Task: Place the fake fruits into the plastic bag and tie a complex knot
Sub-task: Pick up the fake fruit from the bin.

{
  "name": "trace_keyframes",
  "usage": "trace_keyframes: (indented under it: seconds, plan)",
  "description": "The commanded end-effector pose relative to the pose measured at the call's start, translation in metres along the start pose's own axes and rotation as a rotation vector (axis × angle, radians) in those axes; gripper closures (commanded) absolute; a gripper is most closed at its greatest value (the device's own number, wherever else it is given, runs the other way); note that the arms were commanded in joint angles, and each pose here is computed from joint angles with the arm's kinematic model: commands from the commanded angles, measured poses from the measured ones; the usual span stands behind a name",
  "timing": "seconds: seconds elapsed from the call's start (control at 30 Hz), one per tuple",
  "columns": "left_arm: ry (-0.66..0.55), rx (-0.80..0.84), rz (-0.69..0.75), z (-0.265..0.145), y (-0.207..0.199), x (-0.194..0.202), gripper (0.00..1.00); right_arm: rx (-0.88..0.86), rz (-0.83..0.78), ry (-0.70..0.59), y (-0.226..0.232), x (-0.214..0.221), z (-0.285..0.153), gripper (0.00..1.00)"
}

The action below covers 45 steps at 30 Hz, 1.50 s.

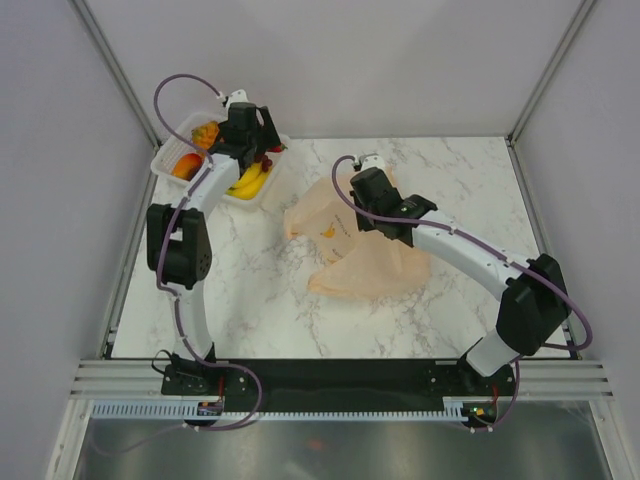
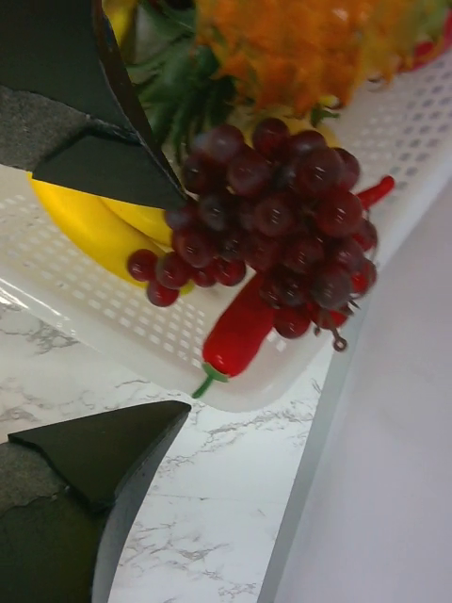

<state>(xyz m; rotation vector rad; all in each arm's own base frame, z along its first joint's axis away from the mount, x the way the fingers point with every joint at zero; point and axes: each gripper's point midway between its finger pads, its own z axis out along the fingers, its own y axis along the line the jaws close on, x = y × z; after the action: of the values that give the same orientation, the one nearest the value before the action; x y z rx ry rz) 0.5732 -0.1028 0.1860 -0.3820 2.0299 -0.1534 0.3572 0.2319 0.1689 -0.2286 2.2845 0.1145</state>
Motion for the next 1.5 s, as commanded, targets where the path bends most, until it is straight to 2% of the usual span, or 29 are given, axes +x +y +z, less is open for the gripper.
trace_keyframes:
  seconds: [0.0, 0.07, 0.1, 0.3, 0.57, 0.73, 0.87, 1.1, 1.17, 1.23, 1.3, 1.33, 1.4, 1.47]
  plan:
    - [-0.057, 0.078, 0.142, 0.012, -0.019, -0.030, 0.11, -0.032, 0.026, -0.090, 0.001, -0.023, -0.017, 1.00]
    - [-0.074, 0.144, 0.217, 0.018, -0.030, -0.033, 0.20, -0.033, 0.027, -0.093, 0.001, -0.023, -0.018, 1.00]
    - [-0.088, 0.162, 0.293, 0.021, -0.031, -0.035, 0.20, -0.036, 0.026, -0.093, 0.001, -0.024, -0.018, 1.00]
    - [-0.137, 0.117, 0.488, 0.033, -0.025, -0.051, 0.21, -0.081, 0.033, -0.072, 0.009, -0.018, -0.019, 1.00]
    - [-0.195, 0.203, 0.766, 0.055, -0.045, -0.066, 0.26, -0.115, 0.026, -0.059, 0.014, -0.013, -0.021, 1.00]
    - [-0.199, 0.226, 0.765, 0.063, -0.050, -0.071, 0.29, -0.116, 0.030, -0.076, 0.014, -0.020, -0.024, 1.00]
    - [-0.163, 0.225, 0.794, 0.081, -0.043, -0.054, 0.33, -0.102, 0.026, -0.078, 0.011, -0.019, -0.024, 1.00]
    - [-0.140, 0.215, 0.800, 0.097, -0.036, -0.040, 0.34, -0.092, 0.026, -0.078, 0.009, -0.018, -0.023, 1.00]
    - [-0.144, 0.218, 0.806, 0.098, -0.037, -0.040, 0.42, -0.087, 0.024, -0.077, 0.008, -0.017, -0.022, 1.00]
    - [-0.147, 0.215, 0.807, 0.099, -0.036, -0.041, 0.59, -0.079, 0.023, -0.076, 0.006, -0.017, -0.022, 1.00]
    - [-0.154, 0.215, 0.812, 0.098, -0.037, -0.043, 0.69, -0.079, 0.025, -0.078, 0.007, -0.017, -0.022, 1.00]
    - [-0.159, 0.215, 0.811, 0.096, -0.038, -0.046, 0.82, -0.078, 0.024, -0.080, 0.006, -0.017, -0.022, 1.00]
    - [-0.168, 0.218, 0.814, 0.093, -0.040, -0.050, 0.97, -0.077, 0.024, -0.080, 0.006, -0.017, -0.023, 1.00]
    - [-0.194, 0.234, 0.812, 0.084, -0.045, -0.060, 0.98, -0.073, 0.027, -0.082, 0.005, -0.018, -0.023, 1.00]
